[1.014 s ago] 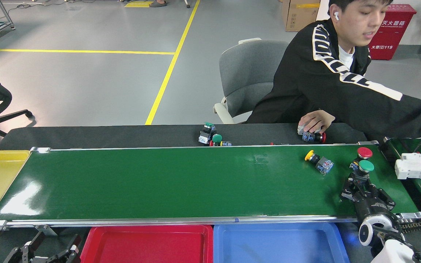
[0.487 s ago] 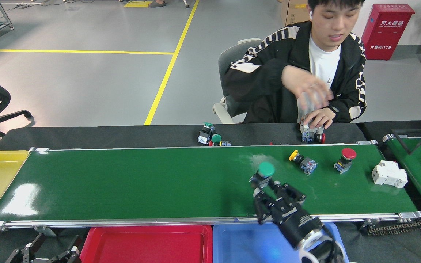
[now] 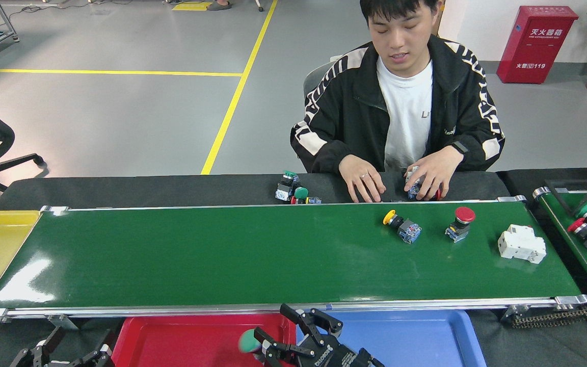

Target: Pick switch part from conveyor to tray

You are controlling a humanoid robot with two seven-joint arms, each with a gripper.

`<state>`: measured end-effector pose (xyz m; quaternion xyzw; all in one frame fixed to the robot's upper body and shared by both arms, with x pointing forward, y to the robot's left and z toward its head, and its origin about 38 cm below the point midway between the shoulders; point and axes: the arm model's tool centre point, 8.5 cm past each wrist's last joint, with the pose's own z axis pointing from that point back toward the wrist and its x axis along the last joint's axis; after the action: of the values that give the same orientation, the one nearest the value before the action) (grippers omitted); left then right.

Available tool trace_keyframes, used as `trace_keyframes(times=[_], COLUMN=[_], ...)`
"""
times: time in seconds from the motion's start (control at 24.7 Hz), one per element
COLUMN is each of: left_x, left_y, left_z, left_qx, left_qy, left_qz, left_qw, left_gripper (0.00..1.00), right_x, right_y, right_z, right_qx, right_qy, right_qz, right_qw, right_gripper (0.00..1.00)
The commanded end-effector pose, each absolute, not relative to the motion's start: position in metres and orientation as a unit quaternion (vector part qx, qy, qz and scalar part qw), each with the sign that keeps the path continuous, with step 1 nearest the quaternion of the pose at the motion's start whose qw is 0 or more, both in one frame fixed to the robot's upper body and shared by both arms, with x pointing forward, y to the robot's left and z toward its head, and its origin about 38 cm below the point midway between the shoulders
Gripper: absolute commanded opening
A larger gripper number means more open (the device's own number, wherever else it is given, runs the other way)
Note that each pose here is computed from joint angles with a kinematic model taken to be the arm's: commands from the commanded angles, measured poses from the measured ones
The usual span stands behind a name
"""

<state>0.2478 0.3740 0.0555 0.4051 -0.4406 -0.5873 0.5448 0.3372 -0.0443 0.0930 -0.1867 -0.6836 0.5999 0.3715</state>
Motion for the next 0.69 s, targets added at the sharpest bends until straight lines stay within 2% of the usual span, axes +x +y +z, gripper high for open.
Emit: trace_keyframes(times=[0.0,0.12,0.24,0.32,0.45,0.53,0.65], left_x=[0.249,0.249,0.248,0.247,0.246,0.244,0.243], left_y=[0.375,0.373,0.375,0.376,0.377,0.378,0.381], left_z=[0.062,0.061,0.061,0.061,0.060,0.060,0.061], left_qx=[0.415,0.413,0.414,0.415,0.415,0.416,0.419], left_qy=[-0.443,-0.445,-0.444,-0.443,-0.442,-0.441,-0.440], left_qz=[-0.584,-0.582,-0.581,-0.580,-0.580,-0.579,-0.576], left_qw=[0.539,0.540,0.542,0.543,0.543,0.545,0.547], left_gripper=[1.00,1.00,1.00,1.00,1.00,1.00,1.00], right_x=[0.366,0.402,0.403,0.378,0.329,0.304,0.296], right_y=[-0.071,-0.138,-0.190,-0.228,-0.268,-0.275,-0.273], right_z=[0.109,0.124,0.114,0.089,0.085,0.069,0.063], right_qx=[-0.249,-0.362,-0.431,-0.452,-0.498,-0.501,-0.490], right_qy=[-0.667,-0.611,-0.551,-0.513,-0.512,-0.501,-0.505], right_qz=[0.563,0.503,0.483,0.479,0.445,0.451,0.467], right_qw=[0.419,0.493,0.527,0.550,0.539,0.543,0.535], right_gripper=[1.00,1.00,1.00,1.00,1.00,1.00,1.00])
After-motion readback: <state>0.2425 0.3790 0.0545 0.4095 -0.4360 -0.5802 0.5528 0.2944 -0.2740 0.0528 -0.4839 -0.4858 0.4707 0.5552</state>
